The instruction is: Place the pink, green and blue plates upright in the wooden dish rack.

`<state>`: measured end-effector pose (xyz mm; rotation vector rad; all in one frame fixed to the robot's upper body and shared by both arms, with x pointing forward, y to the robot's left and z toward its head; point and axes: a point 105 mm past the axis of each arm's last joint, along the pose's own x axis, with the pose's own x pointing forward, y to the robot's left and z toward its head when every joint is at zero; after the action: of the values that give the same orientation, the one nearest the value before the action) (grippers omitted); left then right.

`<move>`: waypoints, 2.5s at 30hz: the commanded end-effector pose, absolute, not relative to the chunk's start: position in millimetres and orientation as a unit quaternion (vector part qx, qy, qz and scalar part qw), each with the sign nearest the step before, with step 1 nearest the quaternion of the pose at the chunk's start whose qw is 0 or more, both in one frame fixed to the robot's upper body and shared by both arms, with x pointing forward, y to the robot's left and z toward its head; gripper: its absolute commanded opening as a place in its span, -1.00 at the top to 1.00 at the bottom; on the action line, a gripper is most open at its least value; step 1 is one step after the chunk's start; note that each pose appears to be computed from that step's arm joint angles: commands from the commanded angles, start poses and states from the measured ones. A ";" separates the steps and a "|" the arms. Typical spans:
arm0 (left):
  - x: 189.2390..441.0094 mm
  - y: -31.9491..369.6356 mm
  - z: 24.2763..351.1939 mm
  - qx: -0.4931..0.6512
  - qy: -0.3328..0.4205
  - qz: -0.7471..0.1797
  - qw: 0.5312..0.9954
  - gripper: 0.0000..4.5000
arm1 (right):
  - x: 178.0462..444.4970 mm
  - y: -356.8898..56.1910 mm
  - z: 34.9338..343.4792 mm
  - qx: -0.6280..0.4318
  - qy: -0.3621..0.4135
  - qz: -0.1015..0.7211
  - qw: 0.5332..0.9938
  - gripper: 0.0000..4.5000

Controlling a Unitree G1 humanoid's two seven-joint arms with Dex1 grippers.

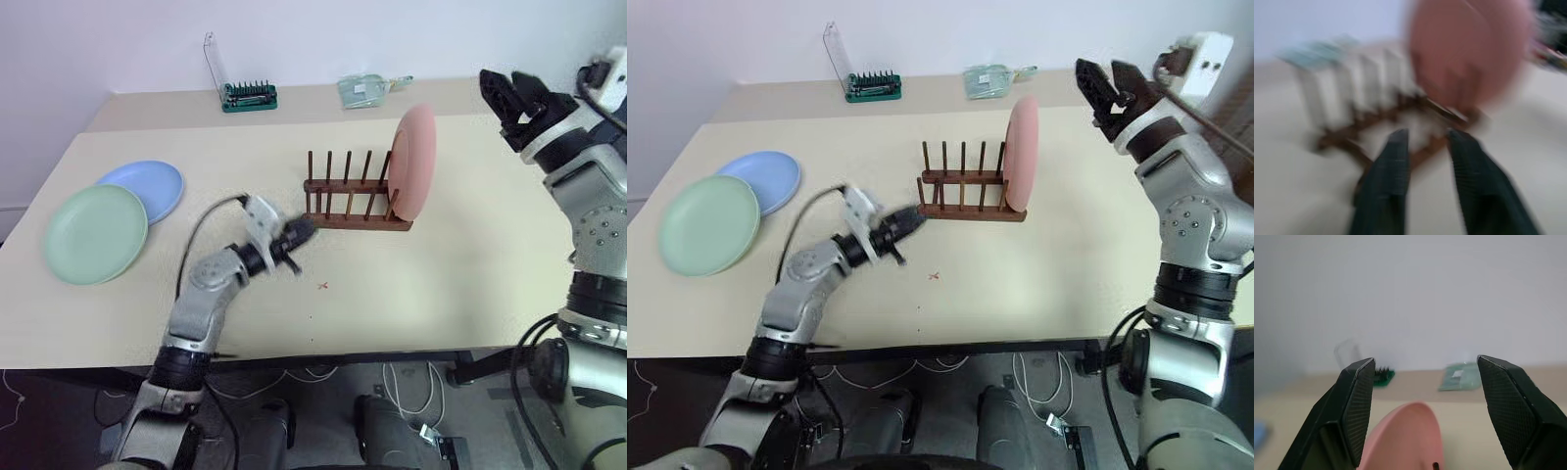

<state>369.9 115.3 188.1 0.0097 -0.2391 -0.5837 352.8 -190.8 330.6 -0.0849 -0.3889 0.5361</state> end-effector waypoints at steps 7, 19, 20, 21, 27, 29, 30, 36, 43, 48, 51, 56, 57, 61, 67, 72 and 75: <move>367.3 304.8 234.7 -0.054 -0.157 0.187 0.968 -0.98 | 324.1 -79.2 278.1 -0.246 -0.155 0.433 0.853 -0.51; 275.9 406.7 152.0 -0.166 -0.019 0.492 0.854 -0.98 | 334.4 -47.8 246.6 -0.241 -0.141 0.480 0.831 -0.51; 276.1 405.2 147.7 -0.175 -0.009 0.490 0.854 -0.98 | 334.8 -47.3 246.2 -0.241 -0.142 0.481 0.831 -0.51; 276.3 404.3 146.0 -0.180 -0.004 0.488 0.854 -0.98 | 335.1 -47.1 246.1 -0.242 -0.143 0.482 0.830 -0.51; 292.3 380.1 115.8 -0.261 0.052 0.424 0.866 -0.98 | 334.4 -42.5 246.5 -0.239 -0.150 0.485 0.828 -0.51; 291.1 382.0 110.1 -0.294 0.052 0.433 0.850 -0.87 | 334.1 -42.5 246.7 -0.238 -0.152 0.483 0.829 -0.51; 290.1 383.7 107.2 -0.306 0.054 0.440 0.843 -0.75 | 333.9 -42.8 246.7 -0.237 -0.152 0.481 0.830 -0.51; 295.6 382.4 99.2 -0.343 0.064 0.440 0.827 0.49 | 333.2 -47.2 245.0 -0.238 -0.152 0.469 0.837 -0.51; 305.7 376.8 108.2 -0.372 0.020 0.414 0.831 0.97 | 332.4 -51.3 244.4 -0.239 -0.152 0.461 0.841 -0.51; 311.0 365.6 137.3 -0.367 -0.075 0.353 0.857 0.97 | 331.4 -51.7 246.8 -0.242 -0.157 0.462 0.839 -0.51; 317.0 355.8 161.6 -0.323 -0.110 0.319 0.884 0.97 | 328.7 -48.6 248.7 -0.235 -0.158 0.476 0.833 -0.51; 345.3 293.7 241.4 -0.181 -0.180 0.191 0.948 1.00 | 333.8 -39.8 251.1 -0.322 -0.191 0.461 0.804 -0.99; 347.2 288.1 245.8 -0.174 -0.184 0.182 0.950 1.00 | 334.5 -38.7 250.9 -0.334 -0.196 0.458 0.800 -0.99; 362.7 240.7 274.9 -0.169 -0.197 0.120 0.958 1.00 | 339.5 -27.0 260.4 -0.396 -0.243 0.432 0.773 -0.99; 372.2 170.1 308.9 -0.128 -0.207 0.018 0.970 1.00 | 351.9 -11.7 266.6 -0.483 -0.301 0.375 0.732 -0.99; 367.7 134.3 315.9 -0.130 -0.201 -0.052 0.969 1.00 | 360.3 -8.5 264.8 -0.518 -0.318 0.345 0.715 -0.99; 365.3 129.1 317.6 -0.122 -0.202 -0.063 0.970 1.00 | 368.5 -12.1 260.0 -0.540 -0.312 0.326 0.710 -0.99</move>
<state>377.7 134.1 291.4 -0.2544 -0.3126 -0.0927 370.3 -15.8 244.4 -1.1693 -0.6216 0.7629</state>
